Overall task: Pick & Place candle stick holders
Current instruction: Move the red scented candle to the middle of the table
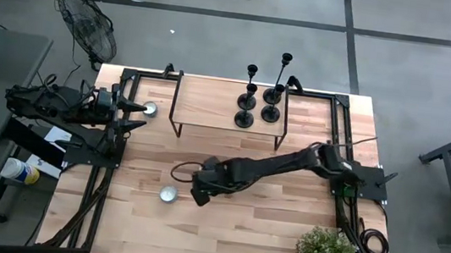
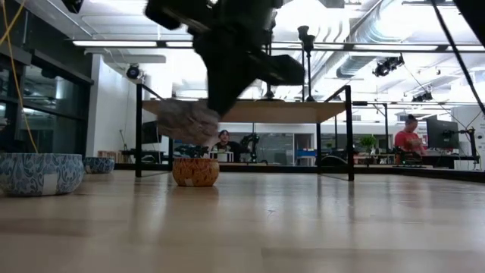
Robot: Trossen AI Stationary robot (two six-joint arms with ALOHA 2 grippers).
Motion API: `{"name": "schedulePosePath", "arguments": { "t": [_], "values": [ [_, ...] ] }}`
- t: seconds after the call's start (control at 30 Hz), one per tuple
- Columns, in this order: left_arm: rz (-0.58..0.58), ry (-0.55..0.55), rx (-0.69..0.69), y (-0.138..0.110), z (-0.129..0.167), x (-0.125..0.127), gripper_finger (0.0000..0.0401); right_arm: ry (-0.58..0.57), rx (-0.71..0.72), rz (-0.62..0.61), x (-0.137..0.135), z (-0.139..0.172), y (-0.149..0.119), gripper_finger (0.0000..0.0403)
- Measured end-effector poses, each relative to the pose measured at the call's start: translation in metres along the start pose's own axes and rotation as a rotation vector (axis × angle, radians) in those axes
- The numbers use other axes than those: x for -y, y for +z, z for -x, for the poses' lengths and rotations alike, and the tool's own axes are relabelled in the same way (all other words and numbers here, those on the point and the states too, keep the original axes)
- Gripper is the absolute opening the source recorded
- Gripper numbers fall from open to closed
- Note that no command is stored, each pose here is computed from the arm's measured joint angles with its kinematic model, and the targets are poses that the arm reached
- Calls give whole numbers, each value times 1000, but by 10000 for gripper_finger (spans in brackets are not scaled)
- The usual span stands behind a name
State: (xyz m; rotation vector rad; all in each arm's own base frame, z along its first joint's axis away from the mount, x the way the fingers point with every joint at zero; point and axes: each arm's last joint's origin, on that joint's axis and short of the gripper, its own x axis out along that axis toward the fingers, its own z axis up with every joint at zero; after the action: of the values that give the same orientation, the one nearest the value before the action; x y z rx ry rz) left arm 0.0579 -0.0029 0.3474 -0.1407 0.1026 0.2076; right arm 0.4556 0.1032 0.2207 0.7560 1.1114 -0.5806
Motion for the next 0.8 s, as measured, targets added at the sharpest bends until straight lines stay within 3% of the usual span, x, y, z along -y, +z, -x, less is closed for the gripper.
{"name": "schedulePosePath", "arguments": {
  "t": [0.23, 0.8],
  "values": [
    [21, -51, -10, 0, 0, 1, 211, 36, -9, -37, -16, -16, 11, 0],
    [25, -171, -35, -1, 1, 5, 211, 23, 25, -145, -18, -38, 19, 0]
  ]
}}
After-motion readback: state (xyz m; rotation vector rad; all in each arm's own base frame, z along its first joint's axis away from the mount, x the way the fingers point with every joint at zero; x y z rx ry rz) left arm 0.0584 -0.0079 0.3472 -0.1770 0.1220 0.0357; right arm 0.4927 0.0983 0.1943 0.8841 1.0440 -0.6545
